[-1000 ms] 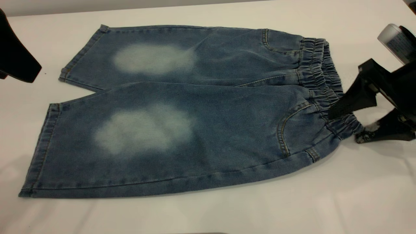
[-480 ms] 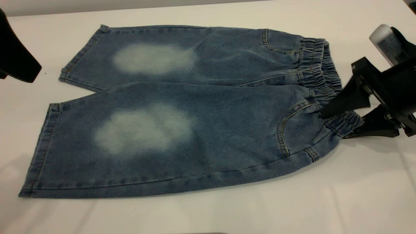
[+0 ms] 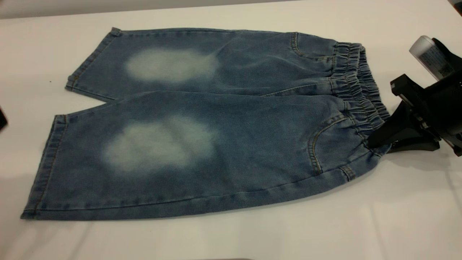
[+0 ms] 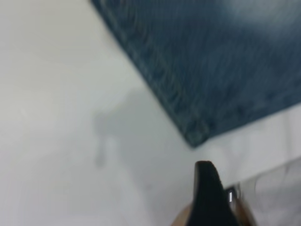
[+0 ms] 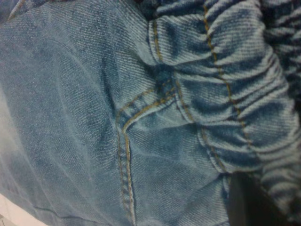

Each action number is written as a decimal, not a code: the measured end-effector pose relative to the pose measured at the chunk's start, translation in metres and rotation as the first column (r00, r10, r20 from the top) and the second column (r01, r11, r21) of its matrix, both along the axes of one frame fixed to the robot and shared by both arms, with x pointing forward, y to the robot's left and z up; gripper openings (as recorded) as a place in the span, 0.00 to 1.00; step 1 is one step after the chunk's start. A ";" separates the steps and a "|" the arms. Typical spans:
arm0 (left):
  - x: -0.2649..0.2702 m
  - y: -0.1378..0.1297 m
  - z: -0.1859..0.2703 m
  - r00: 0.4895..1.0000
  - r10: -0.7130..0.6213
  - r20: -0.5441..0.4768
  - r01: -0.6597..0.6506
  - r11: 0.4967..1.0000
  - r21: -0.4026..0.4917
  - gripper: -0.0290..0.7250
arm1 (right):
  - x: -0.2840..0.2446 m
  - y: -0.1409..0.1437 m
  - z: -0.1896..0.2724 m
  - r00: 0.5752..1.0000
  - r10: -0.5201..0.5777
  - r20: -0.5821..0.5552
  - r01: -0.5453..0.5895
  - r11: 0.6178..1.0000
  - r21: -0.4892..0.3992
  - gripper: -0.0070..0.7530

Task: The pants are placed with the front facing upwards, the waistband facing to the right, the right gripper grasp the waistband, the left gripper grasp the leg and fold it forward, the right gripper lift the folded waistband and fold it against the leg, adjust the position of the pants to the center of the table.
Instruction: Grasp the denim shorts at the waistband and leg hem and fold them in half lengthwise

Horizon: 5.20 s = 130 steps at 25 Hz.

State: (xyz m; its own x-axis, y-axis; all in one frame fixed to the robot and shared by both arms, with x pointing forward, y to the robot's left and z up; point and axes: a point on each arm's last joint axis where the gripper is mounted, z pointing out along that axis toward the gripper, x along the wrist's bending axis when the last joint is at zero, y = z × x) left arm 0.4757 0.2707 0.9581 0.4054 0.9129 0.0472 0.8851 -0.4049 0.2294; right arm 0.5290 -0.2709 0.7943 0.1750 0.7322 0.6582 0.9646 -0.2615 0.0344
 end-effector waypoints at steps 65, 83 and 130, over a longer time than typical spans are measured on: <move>0.019 -0.028 -0.136 0.875 -0.364 -0.320 0.436 0.880 0.190 0.49 | 0.002 0.002 0.002 0.999 0.011 0.036 -0.012 1.000 0.022 0.09; 0.017 -0.031 -0.140 0.843 -0.405 -0.355 0.482 0.861 0.162 0.56 | 0.002 0.002 0.002 0.999 0.025 0.048 -0.026 0.999 0.020 0.11; 0.039 -0.044 0.014 0.871 -0.308 0.383 0.248 0.948 0.199 0.10 | -0.066 0.012 0.124 0.961 -0.273 -0.038 0.276 0.947 0.166 0.12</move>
State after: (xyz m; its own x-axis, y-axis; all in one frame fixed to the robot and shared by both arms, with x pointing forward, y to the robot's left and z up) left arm 0.5148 0.2268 0.9718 0.5596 0.7367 0.3795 0.5731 -0.6748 0.4649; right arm 0.4629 -0.2586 0.9178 0.3641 0.5335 0.7634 0.8549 -0.5167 -0.0466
